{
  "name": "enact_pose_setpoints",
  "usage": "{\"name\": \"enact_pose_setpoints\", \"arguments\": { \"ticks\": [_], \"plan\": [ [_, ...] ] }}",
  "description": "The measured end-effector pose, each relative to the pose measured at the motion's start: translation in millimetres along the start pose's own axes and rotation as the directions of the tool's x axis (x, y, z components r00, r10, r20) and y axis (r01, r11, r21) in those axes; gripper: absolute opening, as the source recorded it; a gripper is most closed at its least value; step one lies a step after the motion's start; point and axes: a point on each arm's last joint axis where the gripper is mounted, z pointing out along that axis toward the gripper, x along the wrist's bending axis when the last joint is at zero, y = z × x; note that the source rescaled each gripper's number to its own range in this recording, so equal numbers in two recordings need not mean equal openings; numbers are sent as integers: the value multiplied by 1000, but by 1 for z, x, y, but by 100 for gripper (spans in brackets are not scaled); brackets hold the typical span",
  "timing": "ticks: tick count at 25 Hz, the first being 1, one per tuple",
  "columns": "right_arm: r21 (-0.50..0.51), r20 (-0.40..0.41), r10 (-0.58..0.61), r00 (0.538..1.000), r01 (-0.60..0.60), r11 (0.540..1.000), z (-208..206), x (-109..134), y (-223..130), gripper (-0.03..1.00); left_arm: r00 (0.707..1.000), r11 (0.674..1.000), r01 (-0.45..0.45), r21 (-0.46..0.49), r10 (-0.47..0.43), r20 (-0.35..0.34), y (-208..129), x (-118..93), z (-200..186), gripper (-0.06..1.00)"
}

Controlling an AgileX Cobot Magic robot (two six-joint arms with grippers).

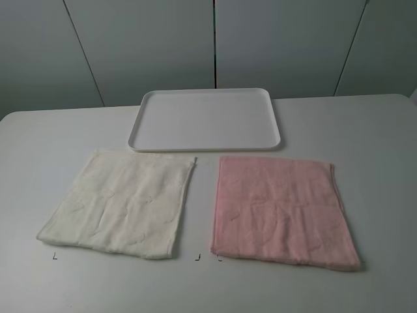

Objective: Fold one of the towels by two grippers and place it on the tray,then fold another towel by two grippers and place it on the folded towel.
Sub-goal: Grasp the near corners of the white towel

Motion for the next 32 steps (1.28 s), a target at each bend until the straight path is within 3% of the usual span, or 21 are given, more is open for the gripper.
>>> {"name": "enact_pose_setpoints", "arguments": {
  "ticks": [32],
  "plan": [
    [0, 0, 0, 1000, 0, 1000, 0, 0, 0, 100, 1000, 1000, 0, 0, 0, 0, 0, 0, 0, 100]
  ]
}}
